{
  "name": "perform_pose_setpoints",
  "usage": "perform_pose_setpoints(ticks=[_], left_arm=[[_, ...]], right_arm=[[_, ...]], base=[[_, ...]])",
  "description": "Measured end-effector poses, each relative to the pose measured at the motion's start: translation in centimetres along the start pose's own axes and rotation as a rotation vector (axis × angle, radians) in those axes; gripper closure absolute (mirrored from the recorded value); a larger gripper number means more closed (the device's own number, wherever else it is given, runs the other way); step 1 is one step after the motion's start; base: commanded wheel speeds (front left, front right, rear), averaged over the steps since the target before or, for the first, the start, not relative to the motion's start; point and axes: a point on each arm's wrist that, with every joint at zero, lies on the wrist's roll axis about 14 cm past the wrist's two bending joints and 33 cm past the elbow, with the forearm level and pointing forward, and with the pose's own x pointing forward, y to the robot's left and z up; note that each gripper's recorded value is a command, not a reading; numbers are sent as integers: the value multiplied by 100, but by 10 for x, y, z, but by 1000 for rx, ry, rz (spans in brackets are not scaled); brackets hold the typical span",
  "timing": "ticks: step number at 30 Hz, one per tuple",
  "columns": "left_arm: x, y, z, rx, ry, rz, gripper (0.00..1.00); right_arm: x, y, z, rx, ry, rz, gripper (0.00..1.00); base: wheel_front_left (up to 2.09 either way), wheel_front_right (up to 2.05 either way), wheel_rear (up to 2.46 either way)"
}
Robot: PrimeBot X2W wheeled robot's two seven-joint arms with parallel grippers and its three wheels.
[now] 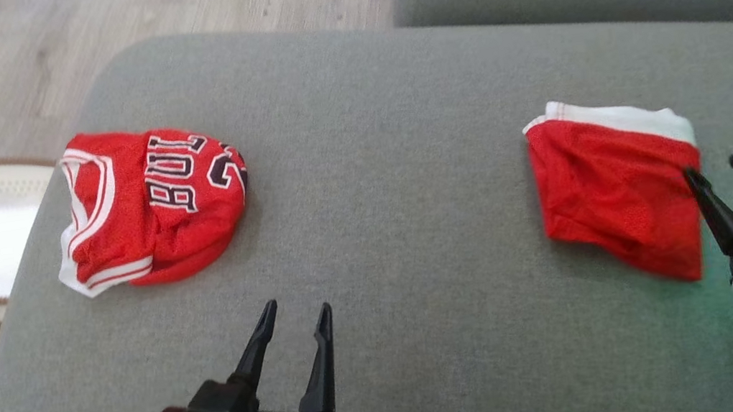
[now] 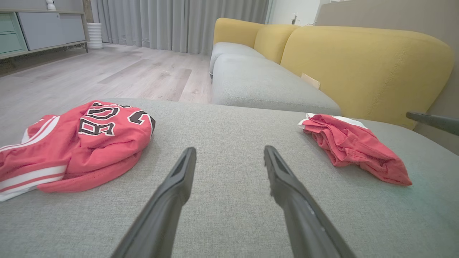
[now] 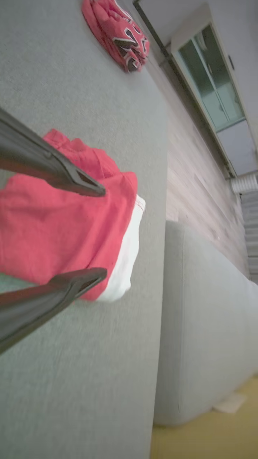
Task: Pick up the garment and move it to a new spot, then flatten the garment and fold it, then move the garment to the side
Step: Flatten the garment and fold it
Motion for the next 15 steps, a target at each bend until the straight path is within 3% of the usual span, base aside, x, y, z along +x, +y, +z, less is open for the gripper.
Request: perform_pose_setpoints(ticks=[5, 15], left_arm=[[-11, 7, 0, 7, -7, 27, 0], [-16, 11, -3, 16, -4, 30, 0]], right_arm=[[-27, -4, -2, 33, -115, -84, 0], [-71, 8, 17, -40, -330, -168, 0]], base=[[0, 0, 0], [0, 0, 0]])
